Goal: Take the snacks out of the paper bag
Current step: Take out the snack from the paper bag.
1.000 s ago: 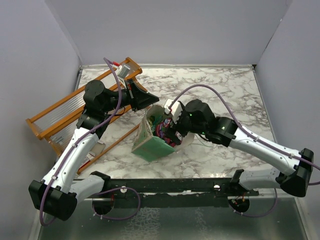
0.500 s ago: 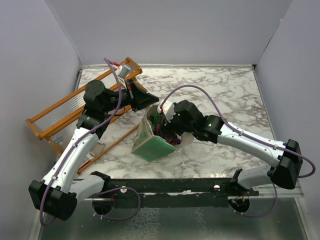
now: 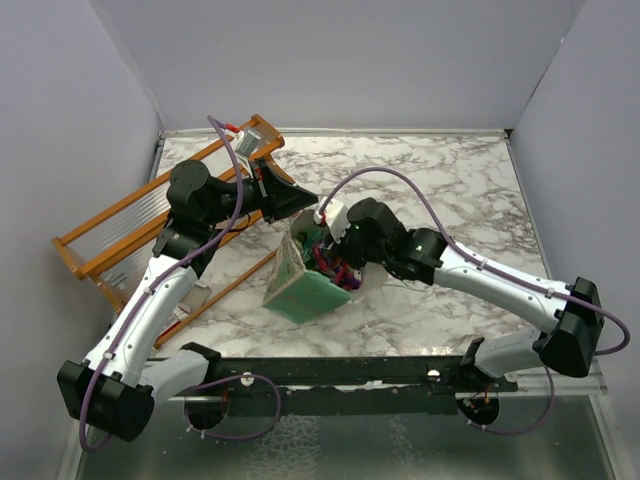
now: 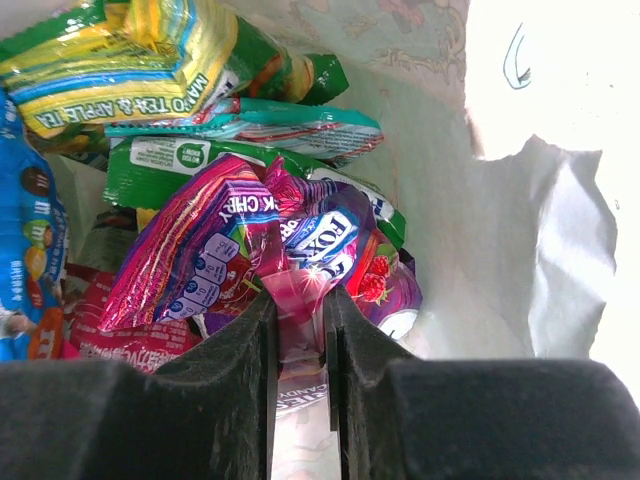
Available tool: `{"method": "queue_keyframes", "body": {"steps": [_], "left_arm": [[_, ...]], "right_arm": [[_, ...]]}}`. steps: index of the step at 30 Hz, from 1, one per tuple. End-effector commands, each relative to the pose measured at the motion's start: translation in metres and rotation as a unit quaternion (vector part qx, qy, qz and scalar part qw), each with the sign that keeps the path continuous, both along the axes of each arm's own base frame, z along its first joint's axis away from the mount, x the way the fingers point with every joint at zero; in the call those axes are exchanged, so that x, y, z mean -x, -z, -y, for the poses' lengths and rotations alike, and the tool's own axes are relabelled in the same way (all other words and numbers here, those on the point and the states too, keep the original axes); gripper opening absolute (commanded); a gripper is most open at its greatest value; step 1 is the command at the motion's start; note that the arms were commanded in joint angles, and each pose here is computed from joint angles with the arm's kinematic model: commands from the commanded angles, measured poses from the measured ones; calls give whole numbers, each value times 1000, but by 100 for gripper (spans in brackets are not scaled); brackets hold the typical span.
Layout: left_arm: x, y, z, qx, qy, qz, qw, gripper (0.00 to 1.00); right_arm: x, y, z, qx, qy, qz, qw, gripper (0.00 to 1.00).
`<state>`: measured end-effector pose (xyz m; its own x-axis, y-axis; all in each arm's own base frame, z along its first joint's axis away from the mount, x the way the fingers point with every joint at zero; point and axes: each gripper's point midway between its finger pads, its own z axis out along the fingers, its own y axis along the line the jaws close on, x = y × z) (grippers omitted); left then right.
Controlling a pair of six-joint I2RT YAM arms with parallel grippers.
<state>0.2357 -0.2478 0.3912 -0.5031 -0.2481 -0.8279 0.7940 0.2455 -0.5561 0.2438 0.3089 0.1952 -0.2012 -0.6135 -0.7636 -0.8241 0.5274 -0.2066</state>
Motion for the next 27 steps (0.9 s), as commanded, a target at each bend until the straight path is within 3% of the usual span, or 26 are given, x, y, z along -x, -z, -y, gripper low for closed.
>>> {"method": "queue_keyframes", "body": {"steps": [1, 12, 19, 23, 27], "left_arm": [[8, -27, -4, 17, -1, 56, 998, 0], [9, -21, -7, 11, -12, 50, 999, 0], [9, -17, -8, 6, -17, 48, 999, 0], [9, -16, -9, 3, -19, 47, 999, 0], [9, -17, -9, 2, -19, 47, 999, 0]], "right_arm": [[11, -43, -7, -73, -20, 17, 997, 12], [37, -135, 11, -225, -38, 87, 970, 6], [58, -205, 48, -345, -31, 164, 924, 1], [56, -237, 88, -412, 37, 215, 885, 1], [38, -245, 133, -431, 155, 246, 854, 2]]}}
